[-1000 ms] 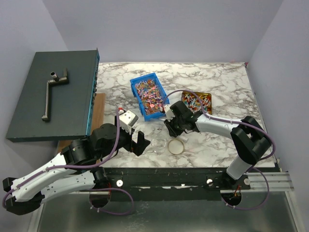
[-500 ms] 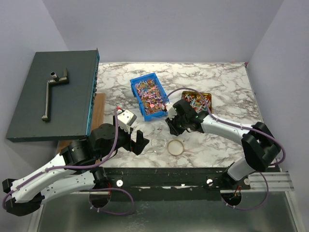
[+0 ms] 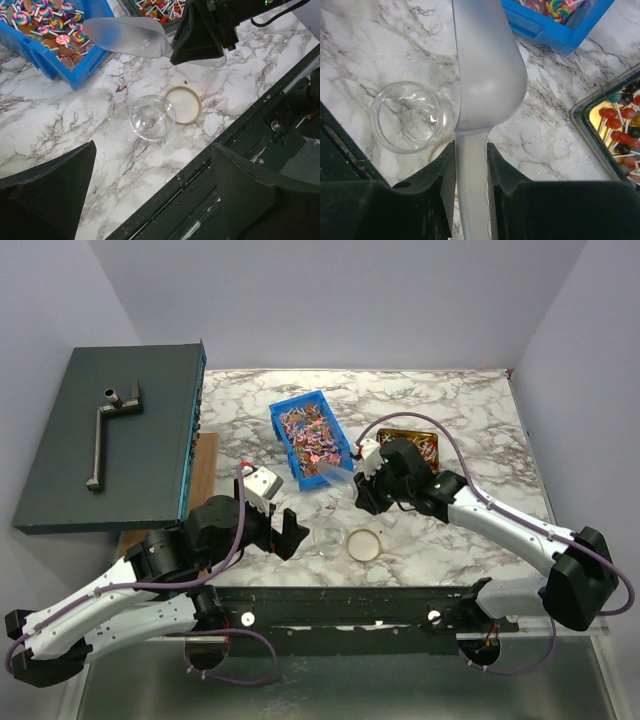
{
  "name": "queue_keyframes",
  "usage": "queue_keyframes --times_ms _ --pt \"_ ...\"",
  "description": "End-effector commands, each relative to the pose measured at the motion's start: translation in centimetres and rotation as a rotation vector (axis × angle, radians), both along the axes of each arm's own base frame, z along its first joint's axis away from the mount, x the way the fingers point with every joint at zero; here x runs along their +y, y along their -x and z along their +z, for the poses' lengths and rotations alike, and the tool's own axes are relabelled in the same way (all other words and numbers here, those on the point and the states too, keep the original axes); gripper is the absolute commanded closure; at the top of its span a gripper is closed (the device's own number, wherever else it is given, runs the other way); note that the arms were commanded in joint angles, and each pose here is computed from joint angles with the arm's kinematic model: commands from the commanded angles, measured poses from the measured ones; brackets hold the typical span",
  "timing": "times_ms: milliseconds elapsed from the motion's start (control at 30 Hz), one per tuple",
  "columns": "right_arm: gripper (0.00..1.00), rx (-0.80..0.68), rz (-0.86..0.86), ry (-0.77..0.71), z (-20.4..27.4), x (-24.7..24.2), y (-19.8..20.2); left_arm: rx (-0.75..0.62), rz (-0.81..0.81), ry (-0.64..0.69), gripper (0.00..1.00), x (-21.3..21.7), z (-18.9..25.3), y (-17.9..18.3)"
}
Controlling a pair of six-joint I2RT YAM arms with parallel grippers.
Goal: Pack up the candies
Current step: Pick up the spatula from the center of the board, then adjust the spatula.
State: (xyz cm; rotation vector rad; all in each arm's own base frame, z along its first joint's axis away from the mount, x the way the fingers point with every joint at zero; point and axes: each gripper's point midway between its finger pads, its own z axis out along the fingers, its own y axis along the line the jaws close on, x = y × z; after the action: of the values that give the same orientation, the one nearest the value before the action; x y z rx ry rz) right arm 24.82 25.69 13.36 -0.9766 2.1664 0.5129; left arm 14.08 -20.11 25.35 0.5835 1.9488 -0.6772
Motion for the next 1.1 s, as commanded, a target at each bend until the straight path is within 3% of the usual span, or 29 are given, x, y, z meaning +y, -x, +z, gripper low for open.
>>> queue_keyframes --times_ms 0,700,1067 --pt "0.99 0.05 0.064 -0.105 2.4 1.1 2.4 -0.014 0.027 0.016 0.01 -0.1 0.2 -0.6" --pt "0.99 0.377 0.427 -0.417 7.7 3.2 13.1 -0.086 0.065 0.083 0.01 1.6 1.9 -0.7" --pt "0.99 0.394 0.592 -0.493 10.5 3.5 15.9 -0.102 -0.073 0.155 0.02 0.5 3.0 1.3"
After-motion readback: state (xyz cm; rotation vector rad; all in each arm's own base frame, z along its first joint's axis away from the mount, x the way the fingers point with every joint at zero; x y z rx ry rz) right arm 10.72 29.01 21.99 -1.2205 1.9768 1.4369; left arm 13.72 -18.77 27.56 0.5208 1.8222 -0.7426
